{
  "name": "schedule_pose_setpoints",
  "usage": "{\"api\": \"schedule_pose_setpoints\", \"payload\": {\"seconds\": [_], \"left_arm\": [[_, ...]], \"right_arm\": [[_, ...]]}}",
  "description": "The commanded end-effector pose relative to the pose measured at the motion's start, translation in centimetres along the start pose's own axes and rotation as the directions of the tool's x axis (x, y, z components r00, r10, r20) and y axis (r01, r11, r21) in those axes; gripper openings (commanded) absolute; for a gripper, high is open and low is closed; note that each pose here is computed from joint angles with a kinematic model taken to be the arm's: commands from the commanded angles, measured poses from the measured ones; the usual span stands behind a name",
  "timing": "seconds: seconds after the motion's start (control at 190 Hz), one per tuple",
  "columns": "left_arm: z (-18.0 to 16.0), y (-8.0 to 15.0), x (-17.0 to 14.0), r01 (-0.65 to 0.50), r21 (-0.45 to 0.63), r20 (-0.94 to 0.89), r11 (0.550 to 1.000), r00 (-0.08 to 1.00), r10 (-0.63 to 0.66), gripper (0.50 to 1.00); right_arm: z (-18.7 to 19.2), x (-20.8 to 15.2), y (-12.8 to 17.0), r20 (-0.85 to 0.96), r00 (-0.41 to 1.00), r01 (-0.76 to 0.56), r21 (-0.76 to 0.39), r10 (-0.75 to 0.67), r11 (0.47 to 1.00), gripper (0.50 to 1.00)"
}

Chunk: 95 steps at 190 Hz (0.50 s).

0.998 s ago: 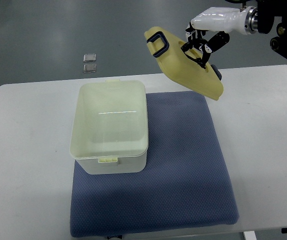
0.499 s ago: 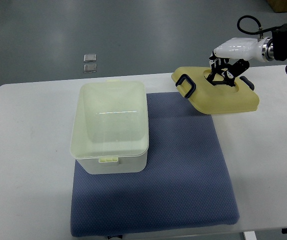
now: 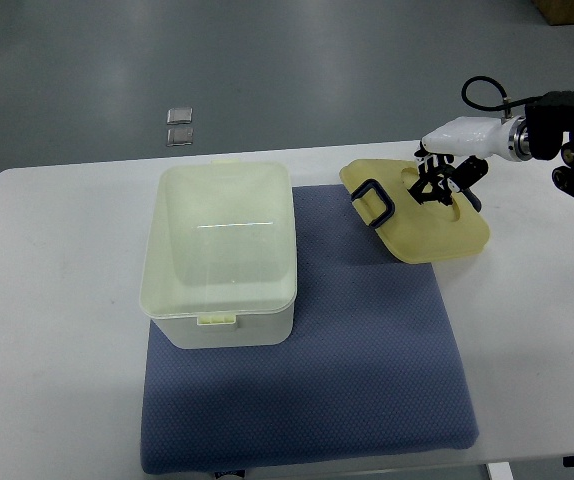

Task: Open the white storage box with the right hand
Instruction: 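Carry the lid away from the box and lower it onto the mat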

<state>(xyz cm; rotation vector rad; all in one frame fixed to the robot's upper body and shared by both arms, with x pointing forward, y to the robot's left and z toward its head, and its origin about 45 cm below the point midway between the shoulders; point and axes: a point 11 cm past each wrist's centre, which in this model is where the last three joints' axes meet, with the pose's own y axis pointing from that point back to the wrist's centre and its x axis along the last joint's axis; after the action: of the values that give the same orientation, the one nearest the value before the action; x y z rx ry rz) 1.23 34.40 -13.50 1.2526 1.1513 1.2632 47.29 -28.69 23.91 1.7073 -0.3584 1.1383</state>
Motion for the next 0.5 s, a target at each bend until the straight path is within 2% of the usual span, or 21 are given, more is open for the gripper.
{"api": "schedule_pose_setpoints", "payload": {"seconds": [0.0, 0.158, 0.494], "left_arm": [[0.01, 0.00, 0.01, 0.000, -0.001, 0.000, 1.000, 1.000, 0.000, 1.000], [0.01, 0.00, 0.00, 0.000, -0.001, -0.002, 1.000, 1.000, 0.000, 1.000], [-0.01, 0.00, -0.05, 0.001, 0.001, 0.000, 1.000, 1.000, -0.001, 1.000]], "right_arm": [[-0.65, -0.62, -0.66, 0.015, 1.000, 0.009, 0.004, -0.010, 1.000, 0.500], [-1.15, -1.32, -1.26, 0.026, 1.000, 0.017, 0.000, -0.017, 1.000, 0.500], [-1.21, -0.48, -0.99, 0.048, 0.999, -0.001, 0.010, 0.001, 1.000, 0.500]]}}
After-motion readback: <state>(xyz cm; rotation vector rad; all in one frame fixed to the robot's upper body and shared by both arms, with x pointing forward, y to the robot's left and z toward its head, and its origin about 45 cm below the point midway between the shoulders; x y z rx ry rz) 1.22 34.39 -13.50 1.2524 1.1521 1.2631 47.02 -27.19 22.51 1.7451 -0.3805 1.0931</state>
